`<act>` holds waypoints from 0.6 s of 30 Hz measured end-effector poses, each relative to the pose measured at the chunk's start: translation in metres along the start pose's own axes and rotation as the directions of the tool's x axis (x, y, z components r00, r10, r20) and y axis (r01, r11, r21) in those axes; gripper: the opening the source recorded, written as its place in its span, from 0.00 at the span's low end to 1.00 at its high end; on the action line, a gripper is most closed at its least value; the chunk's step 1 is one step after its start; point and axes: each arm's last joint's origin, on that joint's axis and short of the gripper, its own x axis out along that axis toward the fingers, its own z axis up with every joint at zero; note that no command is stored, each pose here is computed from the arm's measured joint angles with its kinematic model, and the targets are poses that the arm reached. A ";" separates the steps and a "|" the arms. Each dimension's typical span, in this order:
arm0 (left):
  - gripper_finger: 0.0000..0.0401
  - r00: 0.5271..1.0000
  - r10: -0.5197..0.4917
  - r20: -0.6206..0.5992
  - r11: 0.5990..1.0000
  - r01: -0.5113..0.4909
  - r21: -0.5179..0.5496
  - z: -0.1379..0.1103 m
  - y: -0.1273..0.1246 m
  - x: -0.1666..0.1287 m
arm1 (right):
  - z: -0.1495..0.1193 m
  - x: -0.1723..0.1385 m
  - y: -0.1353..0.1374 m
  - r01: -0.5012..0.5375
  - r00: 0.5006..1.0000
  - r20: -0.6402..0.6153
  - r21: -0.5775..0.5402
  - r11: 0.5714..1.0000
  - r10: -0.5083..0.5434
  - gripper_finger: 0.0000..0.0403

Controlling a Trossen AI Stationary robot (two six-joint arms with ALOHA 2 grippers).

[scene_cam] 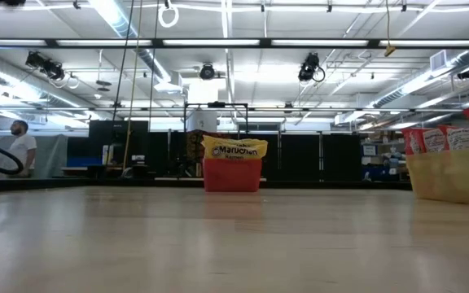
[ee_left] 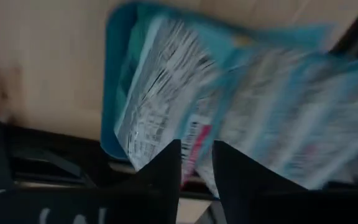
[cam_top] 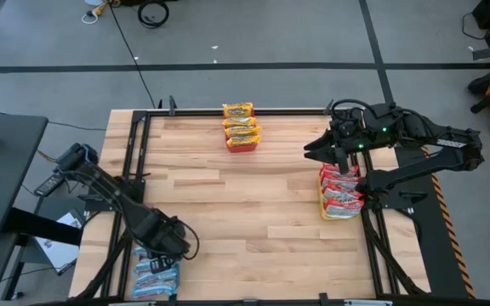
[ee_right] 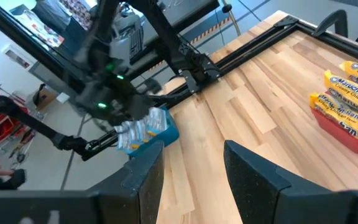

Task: Sort Maruchan noodles
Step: Adjust the blue bin

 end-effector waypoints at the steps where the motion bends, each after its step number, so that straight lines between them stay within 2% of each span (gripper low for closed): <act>1: 0.24 0.999 0.005 0.033 1.000 -0.004 -0.006 -0.001 -0.003 -0.011 | 0.000 0.000 0.000 0.005 1.000 0.003 0.000 1.000 -0.005 0.43; 4: 0.27 0.979 -0.007 0.206 1.000 0.012 -0.020 0.000 -0.015 -0.040 | 0.001 0.000 -0.001 0.026 1.000 0.017 -0.009 1.000 -0.026 0.43; 6: 0.28 0.933 -0.031 0.358 0.998 0.045 -0.031 0.005 -0.023 -0.054 | 0.001 0.000 -0.002 0.043 0.999 0.027 -0.022 0.999 -0.042 0.43; 8: 0.28 0.900 -0.037 0.435 0.996 0.068 -0.057 0.015 -0.024 -0.057 | 0.001 0.001 -0.002 0.060 0.998 0.036 -0.023 0.998 -0.059 0.43; 11: 0.26 0.885 -0.026 0.465 0.993 0.077 -0.091 0.038 -0.025 -0.041 | 0.002 0.002 -0.003 0.071 0.997 0.039 -0.023 0.997 -0.070 0.43; 14: 0.24 0.886 -0.010 0.464 0.997 0.042 -0.058 0.060 -0.028 -0.016 | 0.002 0.003 -0.003 0.073 0.997 0.037 -0.022 0.997 -0.073 0.43; 18: 0.22 0.922 0.031 0.387 0.999 -0.026 -0.020 0.078 -0.030 0.017 | 0.001 0.004 -0.003 0.071 0.997 0.029 0.005 0.997 -0.071 0.43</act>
